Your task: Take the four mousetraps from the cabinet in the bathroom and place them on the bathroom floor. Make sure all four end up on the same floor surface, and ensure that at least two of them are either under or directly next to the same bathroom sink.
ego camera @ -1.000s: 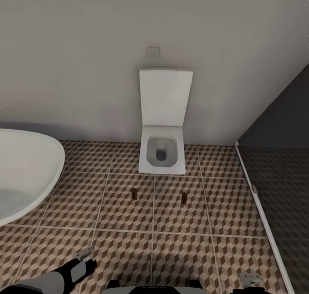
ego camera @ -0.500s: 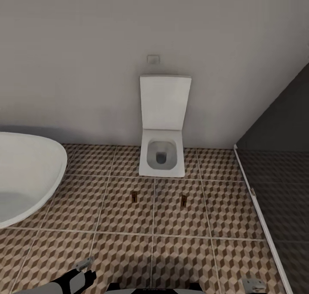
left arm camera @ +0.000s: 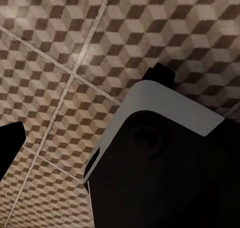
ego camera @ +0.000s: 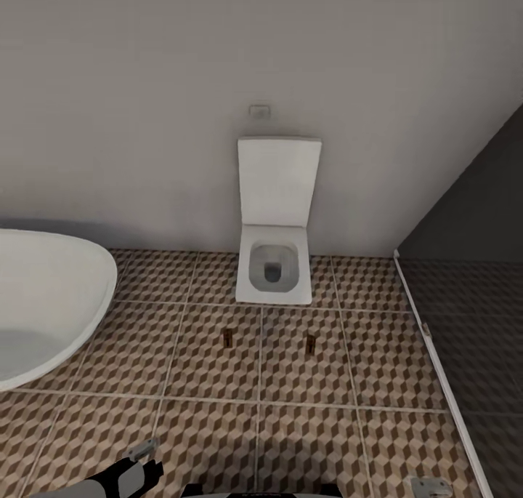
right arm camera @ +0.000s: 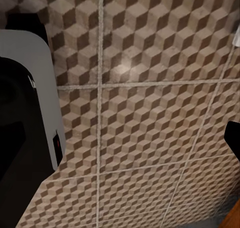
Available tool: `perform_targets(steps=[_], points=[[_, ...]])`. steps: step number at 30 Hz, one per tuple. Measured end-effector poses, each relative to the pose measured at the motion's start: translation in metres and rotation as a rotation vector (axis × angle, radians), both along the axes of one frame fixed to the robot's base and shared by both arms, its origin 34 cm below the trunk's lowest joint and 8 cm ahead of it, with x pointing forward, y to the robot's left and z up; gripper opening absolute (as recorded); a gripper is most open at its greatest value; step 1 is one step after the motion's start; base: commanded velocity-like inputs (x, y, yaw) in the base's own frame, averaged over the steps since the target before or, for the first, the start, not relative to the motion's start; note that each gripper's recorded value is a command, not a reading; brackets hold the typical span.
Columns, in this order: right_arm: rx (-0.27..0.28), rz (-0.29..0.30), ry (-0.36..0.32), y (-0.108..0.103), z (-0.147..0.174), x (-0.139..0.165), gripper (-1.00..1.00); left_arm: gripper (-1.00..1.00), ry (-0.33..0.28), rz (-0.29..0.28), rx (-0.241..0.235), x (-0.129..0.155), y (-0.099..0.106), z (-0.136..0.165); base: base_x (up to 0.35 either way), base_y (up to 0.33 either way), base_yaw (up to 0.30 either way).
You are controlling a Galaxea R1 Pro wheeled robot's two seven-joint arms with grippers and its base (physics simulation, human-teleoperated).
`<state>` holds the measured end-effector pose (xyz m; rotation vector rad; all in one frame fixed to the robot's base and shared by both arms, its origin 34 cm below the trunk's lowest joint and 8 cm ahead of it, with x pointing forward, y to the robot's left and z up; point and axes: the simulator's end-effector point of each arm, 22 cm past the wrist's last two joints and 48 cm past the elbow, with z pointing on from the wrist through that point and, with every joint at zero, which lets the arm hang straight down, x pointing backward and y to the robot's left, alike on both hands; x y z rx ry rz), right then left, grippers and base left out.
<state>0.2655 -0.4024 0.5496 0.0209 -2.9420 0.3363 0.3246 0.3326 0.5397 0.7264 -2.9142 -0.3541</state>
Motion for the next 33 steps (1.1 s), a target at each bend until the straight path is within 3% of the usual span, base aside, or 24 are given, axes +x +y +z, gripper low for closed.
perform_targets(steps=[33], points=[[-0.001, -0.001, -0.052, -0.001, 0.031, 0.010, 1.00, 1.00, -0.049, 0.000, -0.008, 0.009, -0.007, 0.034, 0.000, 0.000, 0.000]])
